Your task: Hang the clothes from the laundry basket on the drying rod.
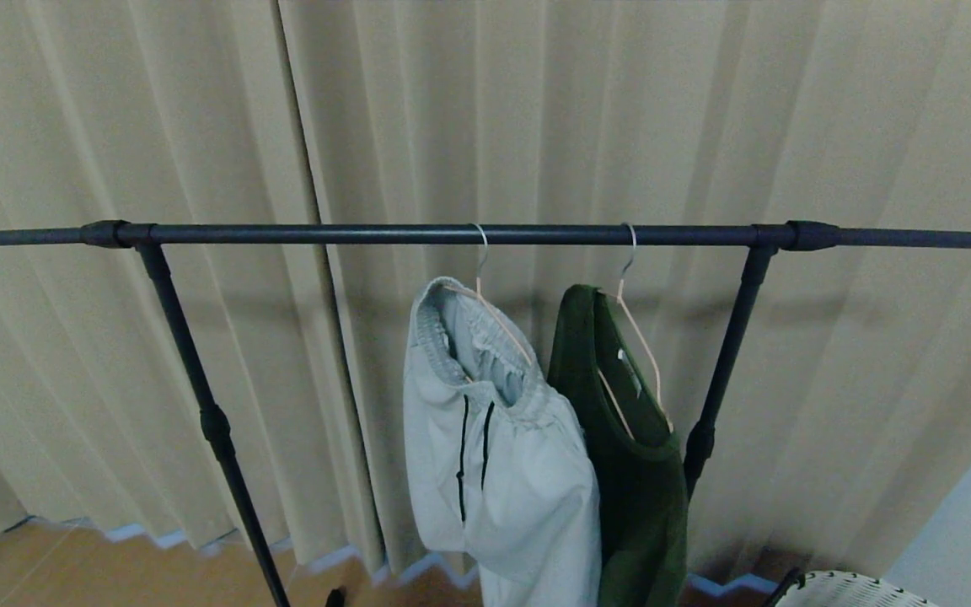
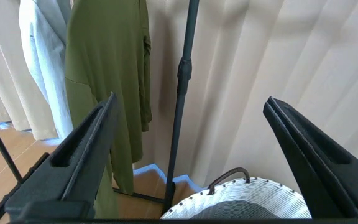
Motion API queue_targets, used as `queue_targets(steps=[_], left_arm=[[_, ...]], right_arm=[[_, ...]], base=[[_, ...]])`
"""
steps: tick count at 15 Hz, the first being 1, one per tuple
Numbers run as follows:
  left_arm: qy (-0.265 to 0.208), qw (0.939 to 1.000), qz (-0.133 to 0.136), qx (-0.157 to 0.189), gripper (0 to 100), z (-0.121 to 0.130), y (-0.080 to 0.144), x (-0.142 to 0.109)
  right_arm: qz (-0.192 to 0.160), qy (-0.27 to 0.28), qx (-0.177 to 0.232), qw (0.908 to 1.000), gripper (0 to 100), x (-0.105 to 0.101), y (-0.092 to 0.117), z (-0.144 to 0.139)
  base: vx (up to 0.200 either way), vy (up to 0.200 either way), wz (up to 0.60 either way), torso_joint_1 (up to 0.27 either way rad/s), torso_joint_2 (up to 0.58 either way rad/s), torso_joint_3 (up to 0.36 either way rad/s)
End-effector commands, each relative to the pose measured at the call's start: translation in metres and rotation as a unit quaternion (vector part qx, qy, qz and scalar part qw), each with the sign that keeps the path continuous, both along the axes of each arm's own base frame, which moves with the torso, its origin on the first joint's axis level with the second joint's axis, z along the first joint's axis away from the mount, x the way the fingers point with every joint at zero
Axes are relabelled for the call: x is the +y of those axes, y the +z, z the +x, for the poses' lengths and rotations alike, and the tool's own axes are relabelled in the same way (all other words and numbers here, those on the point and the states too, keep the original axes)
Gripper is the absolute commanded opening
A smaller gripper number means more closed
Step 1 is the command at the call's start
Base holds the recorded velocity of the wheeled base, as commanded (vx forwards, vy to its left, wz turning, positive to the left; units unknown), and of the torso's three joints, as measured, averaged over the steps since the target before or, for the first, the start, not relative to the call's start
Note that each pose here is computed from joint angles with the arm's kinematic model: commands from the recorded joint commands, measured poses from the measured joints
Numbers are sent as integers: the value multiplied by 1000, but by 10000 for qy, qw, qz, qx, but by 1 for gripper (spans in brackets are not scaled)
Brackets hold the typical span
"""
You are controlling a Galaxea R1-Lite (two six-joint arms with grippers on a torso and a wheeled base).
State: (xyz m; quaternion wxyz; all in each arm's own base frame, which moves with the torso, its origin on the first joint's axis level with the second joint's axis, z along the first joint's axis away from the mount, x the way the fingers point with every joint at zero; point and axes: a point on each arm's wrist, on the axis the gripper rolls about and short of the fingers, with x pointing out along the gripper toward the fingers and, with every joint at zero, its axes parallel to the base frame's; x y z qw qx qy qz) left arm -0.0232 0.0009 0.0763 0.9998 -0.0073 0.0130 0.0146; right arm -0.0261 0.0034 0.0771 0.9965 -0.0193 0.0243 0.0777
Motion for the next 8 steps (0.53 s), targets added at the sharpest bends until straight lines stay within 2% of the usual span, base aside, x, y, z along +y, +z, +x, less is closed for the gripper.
queue_targets(steps=[1,8], left_arm=[[1,10000,-1,15,100,0,0,0],[1,10000,-1,15,100,0,0,0]], right_arm=[[7,2,1,10000,100,0,0,0],[67,-1,3,10000,100,0,0,0]], base=[[0,0,0,0,0,0],[0,0,0,0,0,0]])
